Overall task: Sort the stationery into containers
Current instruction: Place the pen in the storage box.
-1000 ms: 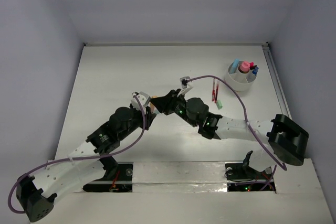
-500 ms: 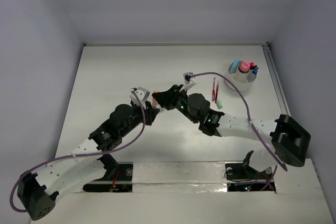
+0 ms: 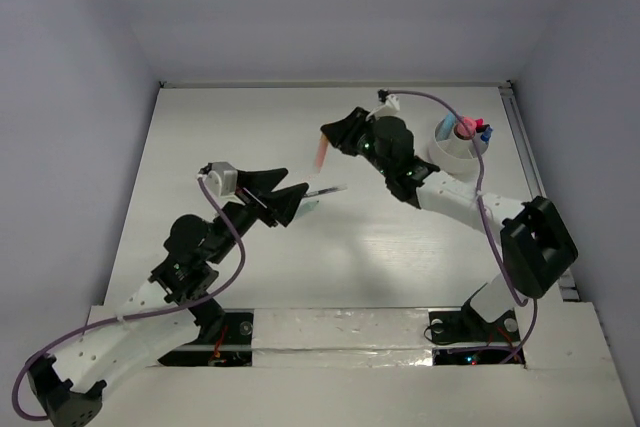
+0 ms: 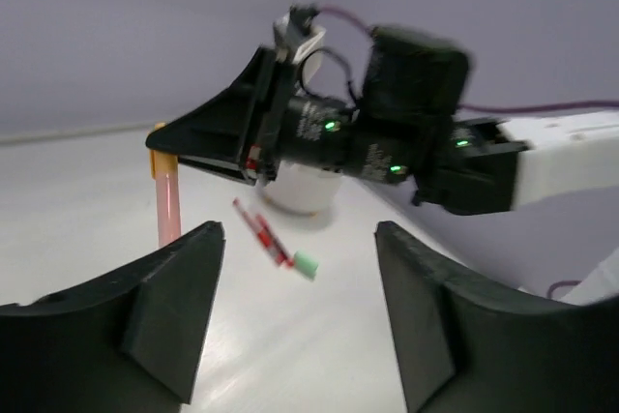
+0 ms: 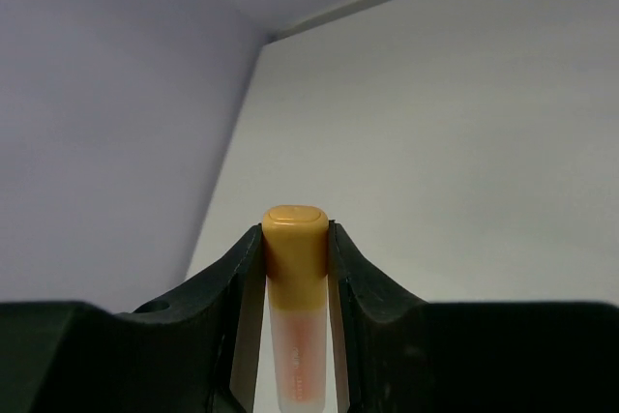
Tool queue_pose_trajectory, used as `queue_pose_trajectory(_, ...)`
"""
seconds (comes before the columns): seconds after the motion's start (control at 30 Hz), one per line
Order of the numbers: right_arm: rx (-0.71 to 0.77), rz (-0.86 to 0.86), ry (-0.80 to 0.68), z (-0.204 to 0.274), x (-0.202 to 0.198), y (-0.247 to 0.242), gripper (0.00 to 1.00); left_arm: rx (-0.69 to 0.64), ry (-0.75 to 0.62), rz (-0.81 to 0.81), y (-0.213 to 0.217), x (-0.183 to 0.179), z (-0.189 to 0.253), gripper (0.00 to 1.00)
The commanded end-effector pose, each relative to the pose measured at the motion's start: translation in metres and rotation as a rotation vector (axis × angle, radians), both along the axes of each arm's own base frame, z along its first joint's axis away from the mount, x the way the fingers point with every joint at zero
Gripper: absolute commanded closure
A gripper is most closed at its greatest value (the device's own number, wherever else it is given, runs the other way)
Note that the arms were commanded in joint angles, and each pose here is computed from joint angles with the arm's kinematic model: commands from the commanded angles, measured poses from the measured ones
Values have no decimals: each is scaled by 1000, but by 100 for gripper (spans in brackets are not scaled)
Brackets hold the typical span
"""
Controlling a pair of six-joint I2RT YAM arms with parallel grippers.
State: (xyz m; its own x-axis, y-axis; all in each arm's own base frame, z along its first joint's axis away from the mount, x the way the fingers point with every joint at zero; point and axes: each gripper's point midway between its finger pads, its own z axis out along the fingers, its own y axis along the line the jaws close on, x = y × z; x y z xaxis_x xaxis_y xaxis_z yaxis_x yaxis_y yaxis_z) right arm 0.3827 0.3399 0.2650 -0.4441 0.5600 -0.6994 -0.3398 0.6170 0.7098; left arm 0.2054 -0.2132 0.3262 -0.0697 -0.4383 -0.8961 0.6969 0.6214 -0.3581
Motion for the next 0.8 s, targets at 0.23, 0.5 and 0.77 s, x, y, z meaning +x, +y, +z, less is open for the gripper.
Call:
queue_pose_trajectory(0.23,-271,-567,-90,29,91,-202,100,-93,-53,-132,-11,-22,1,4)
queue_pose_trajectory(0.5,-630,-934,-143,38,111,-308,100,-79,-22,-183,-23,-22,-26,1)
queue_pose_trajectory(0.77,-812,-1026,-132,32,134,-342,100,-60,-20,-174,-21,-22,-42,1)
